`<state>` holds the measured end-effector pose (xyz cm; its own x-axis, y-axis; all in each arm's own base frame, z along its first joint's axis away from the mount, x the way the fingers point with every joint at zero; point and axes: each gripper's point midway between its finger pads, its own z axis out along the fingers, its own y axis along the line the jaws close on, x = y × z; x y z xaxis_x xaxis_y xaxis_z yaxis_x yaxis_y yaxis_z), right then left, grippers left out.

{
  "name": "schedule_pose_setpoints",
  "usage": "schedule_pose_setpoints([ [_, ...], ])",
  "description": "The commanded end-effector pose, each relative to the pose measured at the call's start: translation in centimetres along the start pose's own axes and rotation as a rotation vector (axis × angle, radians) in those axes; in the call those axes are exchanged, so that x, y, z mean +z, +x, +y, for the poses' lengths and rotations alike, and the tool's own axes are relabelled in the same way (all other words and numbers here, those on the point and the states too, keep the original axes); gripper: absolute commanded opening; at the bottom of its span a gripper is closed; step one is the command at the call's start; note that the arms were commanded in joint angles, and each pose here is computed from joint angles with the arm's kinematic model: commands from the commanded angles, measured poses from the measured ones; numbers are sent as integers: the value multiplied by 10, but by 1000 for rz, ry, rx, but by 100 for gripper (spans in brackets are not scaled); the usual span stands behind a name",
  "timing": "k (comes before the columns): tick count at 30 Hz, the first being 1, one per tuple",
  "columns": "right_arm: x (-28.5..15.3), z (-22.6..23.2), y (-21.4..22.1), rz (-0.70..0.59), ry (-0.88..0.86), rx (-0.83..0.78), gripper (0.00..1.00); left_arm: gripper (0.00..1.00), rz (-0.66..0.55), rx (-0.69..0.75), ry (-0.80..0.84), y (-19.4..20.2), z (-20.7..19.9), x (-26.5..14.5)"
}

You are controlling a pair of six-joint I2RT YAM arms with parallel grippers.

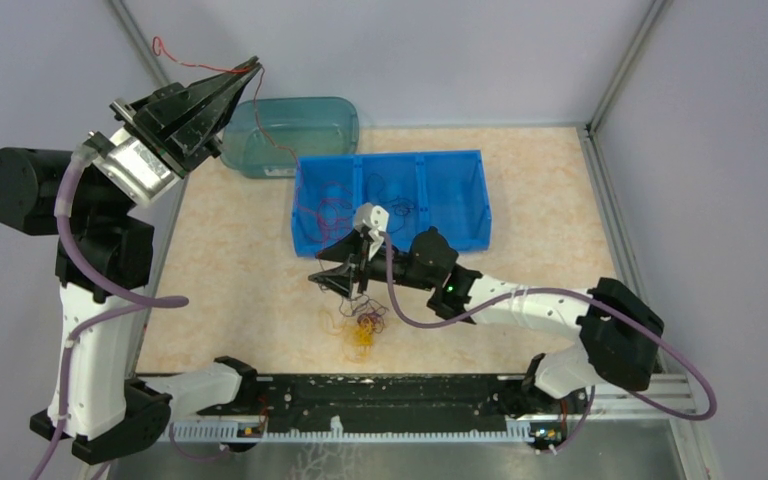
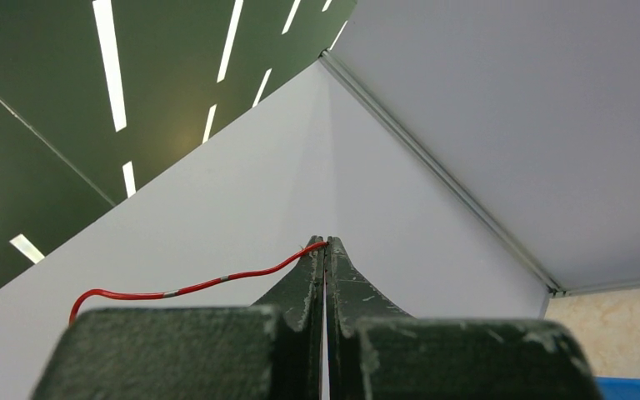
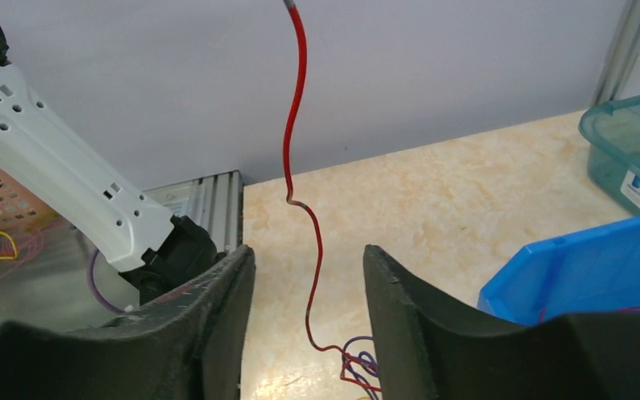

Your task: Untangle the cables

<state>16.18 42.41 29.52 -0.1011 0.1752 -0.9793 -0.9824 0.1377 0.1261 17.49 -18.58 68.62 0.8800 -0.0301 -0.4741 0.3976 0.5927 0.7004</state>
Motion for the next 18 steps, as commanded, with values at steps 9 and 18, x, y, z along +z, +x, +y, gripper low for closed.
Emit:
schedule_pose_setpoints([
  [9,12,-8,51,-22,7,132,34,0,-103,77,-57,-42,26,7],
  [18,-4,-23,103,30,94,187,29,0,-154,169,-130,-67,49,7],
])
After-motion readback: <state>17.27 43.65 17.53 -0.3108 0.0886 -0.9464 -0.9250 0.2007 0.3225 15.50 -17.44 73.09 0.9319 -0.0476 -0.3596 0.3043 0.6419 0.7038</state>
